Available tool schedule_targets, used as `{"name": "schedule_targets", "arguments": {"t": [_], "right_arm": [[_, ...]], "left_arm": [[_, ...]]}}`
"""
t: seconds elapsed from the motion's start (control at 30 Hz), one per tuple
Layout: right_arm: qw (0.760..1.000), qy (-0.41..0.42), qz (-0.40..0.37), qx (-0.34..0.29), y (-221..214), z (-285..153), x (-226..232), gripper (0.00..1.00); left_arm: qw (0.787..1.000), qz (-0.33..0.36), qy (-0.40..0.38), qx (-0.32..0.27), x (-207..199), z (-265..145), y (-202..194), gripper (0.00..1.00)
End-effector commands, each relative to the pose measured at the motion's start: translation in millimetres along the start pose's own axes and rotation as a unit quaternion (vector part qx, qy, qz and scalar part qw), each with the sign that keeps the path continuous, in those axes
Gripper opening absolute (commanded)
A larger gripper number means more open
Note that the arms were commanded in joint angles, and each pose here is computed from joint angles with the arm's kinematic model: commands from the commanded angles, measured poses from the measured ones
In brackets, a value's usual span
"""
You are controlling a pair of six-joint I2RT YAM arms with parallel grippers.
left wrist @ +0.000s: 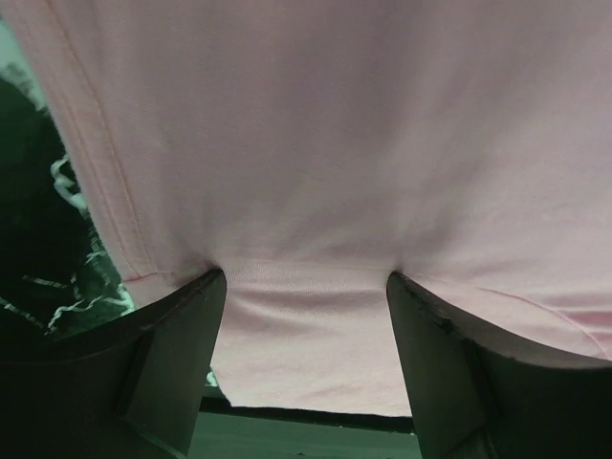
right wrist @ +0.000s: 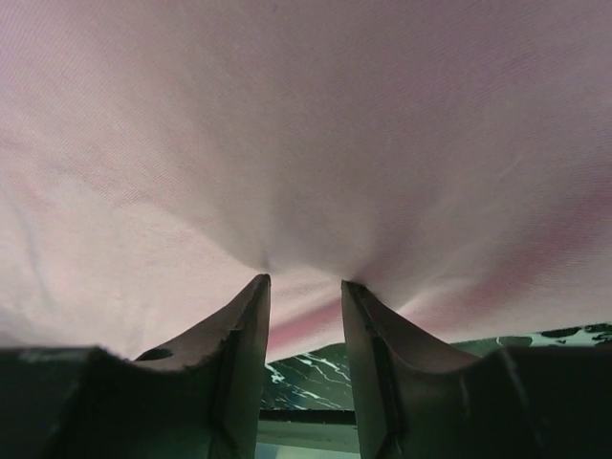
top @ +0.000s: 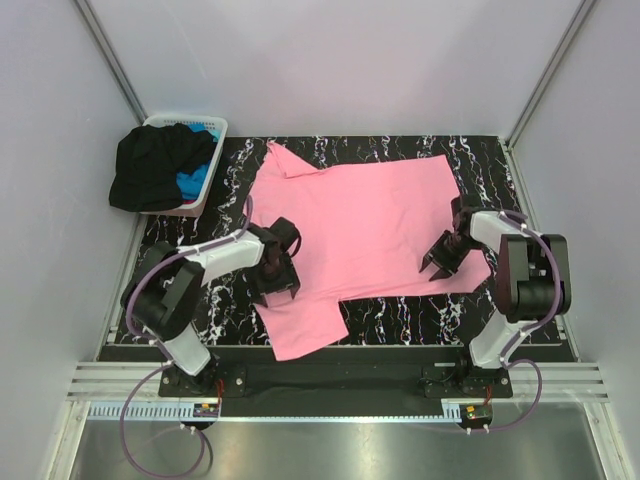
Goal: Fold and stack the t-shirts
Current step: Flatten the tshirt out, then fold the tshirt
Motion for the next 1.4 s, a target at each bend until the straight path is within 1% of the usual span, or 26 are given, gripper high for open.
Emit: {"name": "schedule_targets", "arguments": {"t": [0.0, 0.13, 0.23, 0.33, 0.43, 0.47, 0.5, 0.57, 0.63, 0.73, 0.77, 0.8, 0.87, 0.9, 0.93, 0.97, 1.03, 1.07, 1.1, 1.13, 1.17, 1.2, 1.27, 1.3, 1.33, 1.37], "right_arm": [[1.000, -0.005, 0.002, 0.003, -23.9, -4.5, -6.6, 0.43], [1.000, 0.000, 0.014, 0.001, -43.5, -15.5, -13.3, 0.43], [1.000, 0.010, 0.010, -0.016, -49.0, -28.0, -13.4, 0.43], [0.999, 0.035, -0.011, -0.040, -44.3, -45.1, -2.1, 0.43], [0.995, 0.061, -0.035, -0.071, -31.8, -71.3, 18.8, 0.43], [0.993, 0.068, -0.044, -0.082, -28.0, -79.6, 25.4, 0.43], [0.990, 0.084, -0.051, -0.102, -20.5, -97.5, 38.6, 0.43], [0.986, 0.098, -0.058, -0.124, -12.3, -112.5, 50.9, 0.45], [0.981, 0.114, -0.060, -0.144, 0.8, -128.5, 68.8, 0.47], [0.978, 0.134, -0.075, -0.144, 20.8, -132.7, 96.4, 0.49], [0.973, 0.150, -0.084, -0.153, 28.9, -142.1, 109.0, 0.49], [0.976, 0.144, -0.086, -0.137, 38.1, -128.2, 117.6, 0.50], [0.974, 0.154, -0.099, -0.137, 54.7, -123.3, 136.5, 0.49], [0.972, 0.156, -0.105, -0.141, 59.9, -122.7, 141.8, 0.49], [0.971, 0.154, -0.108, -0.150, 66.2, -121.2, 146.8, 0.50], [0.964, 0.166, -0.117, -0.169, 74.3, -130.2, 156.2, 0.50], [0.964, 0.155, -0.125, -0.175, 89.7, -115.9, 165.9, 0.51], [0.961, 0.158, -0.130, -0.184, 100.9, -111.7, 175.6, 0.51], [0.961, 0.161, -0.134, -0.183, 105.2, -107.7, 181.0, 0.51], [0.960, 0.163, -0.135, -0.182, 110.1, -104.3, 185.2, 0.51], [0.957, 0.175, -0.135, -0.189, 116.1, -109.9, 192.4, 0.51], [0.960, 0.173, -0.136, -0.174, 121.1, -93.9, 197.0, 0.51], [0.957, 0.189, -0.138, -0.173, 126.6, -94.3, 206.1, 0.50], [0.958, 0.191, -0.139, -0.161, 129.3, -83.7, 208.6, 0.50], [0.958, 0.193, -0.138, -0.161, 131.9, -81.2, 210.2, 0.50], [0.957, 0.197, -0.139, -0.160, 134.3, -77.5, 213.8, 0.50]], "left_arm": [[0.995, -0.027, 0.093, 0.013, 32.4, 4.1, -18.4, 0.75], [0.994, -0.046, 0.103, 0.007, 44.3, -11.5, -26.6, 0.72], [0.993, -0.051, 0.106, -0.003, 48.5, -19.7, -28.4, 0.72], [0.994, -0.046, 0.090, -0.039, 44.9, -34.3, -20.3, 0.73], [0.994, -0.021, 0.066, -0.089, 34.8, -57.6, -2.9, 0.76], [0.992, -0.018, 0.048, -0.114, 27.7, -73.5, 6.1, 0.77], [0.990, -0.016, 0.041, -0.137, 26.1, -83.7, 11.3, 0.79], [0.984, -0.014, 0.017, -0.179, 17.6, -108.3, 25.2, 0.82], [0.978, -0.021, 0.004, -0.208, 11.4, -125.7, 41.3, 0.83], [0.976, -0.036, -0.009, -0.213, 6.7, -132.8, 70.2, 0.84], [0.979, -0.031, -0.020, -0.203, 5.2, -132.0, 77.9, 0.84], [0.977, -0.047, -0.031, -0.206, 8.0, -131.0, 93.7, 0.84], [0.979, -0.051, -0.062, -0.188, 4.3, -124.5, 113.5, 0.84], [0.977, -0.069, -0.074, -0.187, 11.5, -121.8, 128.0, 0.84], [0.973, -0.070, -0.101, -0.196, 6.6, -115.5, 144.3, 0.83], [0.971, -0.072, -0.136, -0.182, 4.1, -113.6, 151.5, 0.82], [0.959, -0.074, -0.189, -0.199, -0.7, -112.7, 179.7, 0.79], [0.962, -0.071, -0.200, -0.173, -7.6, -96.1, 190.2, 0.78], [0.961, -0.068, -0.209, -0.170, -10.6, -93.3, 199.8, 0.74], [0.955, -0.058, -0.229, -0.182, -17.4, -103.1, 213.8, 0.72], [0.954, -0.055, -0.238, -0.174, -22.2, -98.3, 221.5, 0.71], [0.956, -0.058, -0.236, -0.164, -24.9, -84.5, 232.0, 0.69], [0.948, -0.054, -0.259, -0.178, -32.6, -90.6, 251.5, 0.66], [0.948, -0.057, -0.261, -0.175, -34.1, -76.1, 263.6, 0.65], [0.941, -0.055, -0.273, -0.194, -37.8, -84.8, 275.7, 0.64], [0.938, -0.055, -0.279, -0.198, -38.9, -84.1, 283.3, 0.63]]}}
Point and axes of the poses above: each gripper's point midway between its finger pads, its own z axis out along the fingers, its own x axis along the line the jaws close on, y = z × x, the point moved 10 cm from there along -z, back along the fingers, and after that the axes turned 4 degrees about z, right-handed, at the moved point
